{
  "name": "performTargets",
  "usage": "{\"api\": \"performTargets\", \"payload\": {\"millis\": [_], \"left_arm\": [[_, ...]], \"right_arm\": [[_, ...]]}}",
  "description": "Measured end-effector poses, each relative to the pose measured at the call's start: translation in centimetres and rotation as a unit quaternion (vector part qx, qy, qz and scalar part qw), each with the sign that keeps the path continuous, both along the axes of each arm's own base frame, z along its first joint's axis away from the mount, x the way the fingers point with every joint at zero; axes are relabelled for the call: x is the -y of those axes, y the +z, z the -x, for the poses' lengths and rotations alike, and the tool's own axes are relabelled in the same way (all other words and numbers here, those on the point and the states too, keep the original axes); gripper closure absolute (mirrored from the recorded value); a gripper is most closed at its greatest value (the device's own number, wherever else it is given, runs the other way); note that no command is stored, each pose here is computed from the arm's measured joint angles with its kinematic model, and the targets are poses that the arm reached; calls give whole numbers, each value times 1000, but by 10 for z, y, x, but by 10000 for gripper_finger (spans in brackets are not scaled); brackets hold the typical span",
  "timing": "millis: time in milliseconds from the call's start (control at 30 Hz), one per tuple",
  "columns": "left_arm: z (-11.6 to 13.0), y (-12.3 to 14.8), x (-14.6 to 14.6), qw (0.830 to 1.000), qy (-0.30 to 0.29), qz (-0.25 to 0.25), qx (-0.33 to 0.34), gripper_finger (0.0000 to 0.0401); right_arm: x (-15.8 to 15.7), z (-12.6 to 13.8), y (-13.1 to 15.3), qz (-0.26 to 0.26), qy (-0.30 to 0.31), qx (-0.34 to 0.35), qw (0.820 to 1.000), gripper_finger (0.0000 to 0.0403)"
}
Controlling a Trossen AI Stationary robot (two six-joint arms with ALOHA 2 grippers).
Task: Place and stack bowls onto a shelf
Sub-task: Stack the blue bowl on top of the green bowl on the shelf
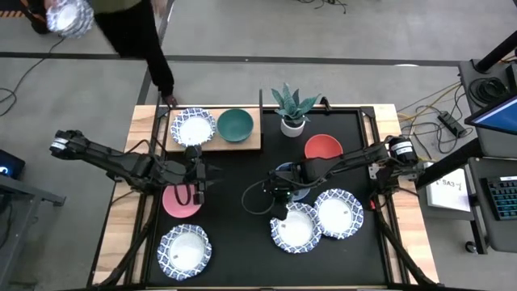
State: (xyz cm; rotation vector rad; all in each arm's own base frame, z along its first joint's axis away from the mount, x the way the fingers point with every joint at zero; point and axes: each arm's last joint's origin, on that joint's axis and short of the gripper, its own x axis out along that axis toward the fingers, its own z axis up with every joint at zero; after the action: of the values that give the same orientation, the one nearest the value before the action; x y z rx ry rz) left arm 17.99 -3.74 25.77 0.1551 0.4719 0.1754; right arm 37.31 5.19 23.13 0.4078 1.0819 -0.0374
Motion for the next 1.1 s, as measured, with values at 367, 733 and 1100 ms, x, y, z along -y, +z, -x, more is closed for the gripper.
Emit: {"api": "performTargets", "payload": {"millis": [367, 733, 1100], "left_arm": [[0, 0, 0, 1000, -2, -4, -1, 255], [0, 0, 0, 1000, -3, -7, -2, 255], [0, 0, 0, 1000, -5, -10, -3, 255]], "right_arm": [[5, 8, -5, 78, -26, -42, 996, 258], [6, -1, -32, 105, -65, -71, 990, 240], [5, -5, -44, 100, -92, -88, 987, 354]]}}
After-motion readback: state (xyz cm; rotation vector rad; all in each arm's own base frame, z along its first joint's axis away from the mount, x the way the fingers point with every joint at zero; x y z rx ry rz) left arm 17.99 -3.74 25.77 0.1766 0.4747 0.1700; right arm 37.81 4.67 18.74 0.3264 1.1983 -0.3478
